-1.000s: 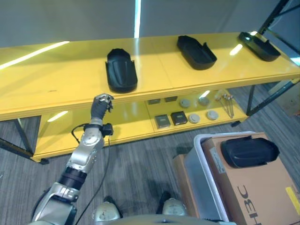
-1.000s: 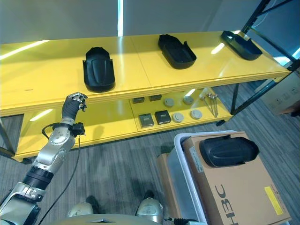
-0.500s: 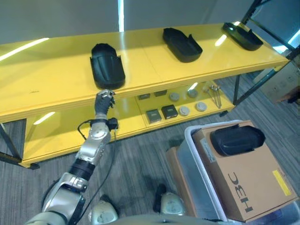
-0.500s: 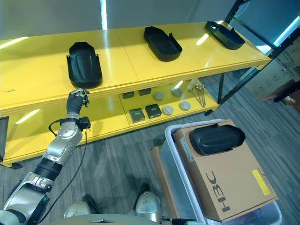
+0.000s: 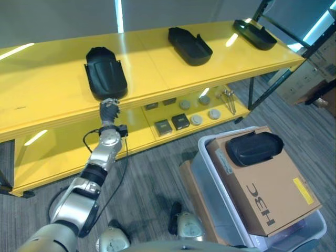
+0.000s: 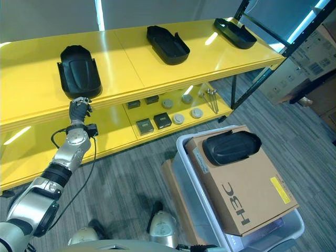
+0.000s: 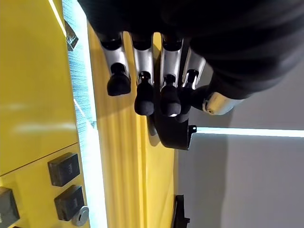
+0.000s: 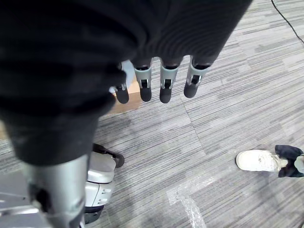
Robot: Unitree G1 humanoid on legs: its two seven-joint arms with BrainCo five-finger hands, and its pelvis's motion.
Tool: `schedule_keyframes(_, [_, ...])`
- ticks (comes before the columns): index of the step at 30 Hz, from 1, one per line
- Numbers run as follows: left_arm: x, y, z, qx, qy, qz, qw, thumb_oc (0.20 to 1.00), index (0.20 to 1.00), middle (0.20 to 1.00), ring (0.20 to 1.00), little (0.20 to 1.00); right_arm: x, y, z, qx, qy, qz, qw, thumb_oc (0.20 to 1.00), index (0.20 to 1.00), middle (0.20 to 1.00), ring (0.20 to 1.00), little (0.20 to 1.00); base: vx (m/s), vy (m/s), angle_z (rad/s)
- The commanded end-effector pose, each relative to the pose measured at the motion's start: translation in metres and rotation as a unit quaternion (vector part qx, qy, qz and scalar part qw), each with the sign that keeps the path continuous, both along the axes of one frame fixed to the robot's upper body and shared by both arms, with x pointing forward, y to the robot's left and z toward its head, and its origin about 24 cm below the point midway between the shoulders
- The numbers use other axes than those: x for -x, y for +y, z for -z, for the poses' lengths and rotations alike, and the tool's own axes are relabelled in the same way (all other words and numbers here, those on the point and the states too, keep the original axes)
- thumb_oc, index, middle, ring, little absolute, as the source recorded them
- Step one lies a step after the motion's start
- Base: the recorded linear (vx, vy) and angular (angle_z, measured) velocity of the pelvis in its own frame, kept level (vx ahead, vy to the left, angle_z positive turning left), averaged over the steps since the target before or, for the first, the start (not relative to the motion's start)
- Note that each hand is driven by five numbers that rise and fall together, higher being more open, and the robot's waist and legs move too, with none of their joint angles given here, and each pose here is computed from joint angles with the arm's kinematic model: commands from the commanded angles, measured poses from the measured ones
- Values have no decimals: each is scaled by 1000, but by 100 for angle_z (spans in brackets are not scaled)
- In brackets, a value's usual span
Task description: Move parts from the plastic box to the shelf.
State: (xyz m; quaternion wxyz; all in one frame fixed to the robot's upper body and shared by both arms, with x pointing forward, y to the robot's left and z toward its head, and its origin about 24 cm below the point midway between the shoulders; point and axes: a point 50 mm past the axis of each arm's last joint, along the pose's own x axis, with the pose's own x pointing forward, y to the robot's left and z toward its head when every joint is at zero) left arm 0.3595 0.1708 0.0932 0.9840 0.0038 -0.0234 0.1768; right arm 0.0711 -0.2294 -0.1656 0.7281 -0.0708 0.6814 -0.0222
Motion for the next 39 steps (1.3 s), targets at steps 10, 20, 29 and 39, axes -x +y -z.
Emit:
schedule_keyframes(10, [-20, 9, -56, -40, -103, -73, 991, 200, 200, 200, 200, 200, 9, 6, 2, -8, 15, -22, 1000, 1000, 1000, 1000, 1000, 1000, 4, -14, -1])
schedule_keyframes(20, [-26, 15, -74, -45, -118, -101, 987, 200, 200, 200, 200, 200, 6, 8, 3, -12, 8, -27, 1000, 1000, 1000, 1000, 1000, 1000, 1, -2, -4])
schedule_keyframes(29, [-26, 8, -83, -10, -156, -56, 986, 950, 950, 950, 950, 950, 2, 8, 2, -13, -8, -26, 1000, 1000, 1000, 1000, 1000, 1000, -42, 15, 0])
schedule_keyframes(39, [-7, -2, -79, -16, -189, 48, 981, 1000, 1000, 1000, 1000, 1000, 7, 3, 2, -11, -15, -8, 1000, 1000, 1000, 1000, 1000, 1000, -41, 60, 2])
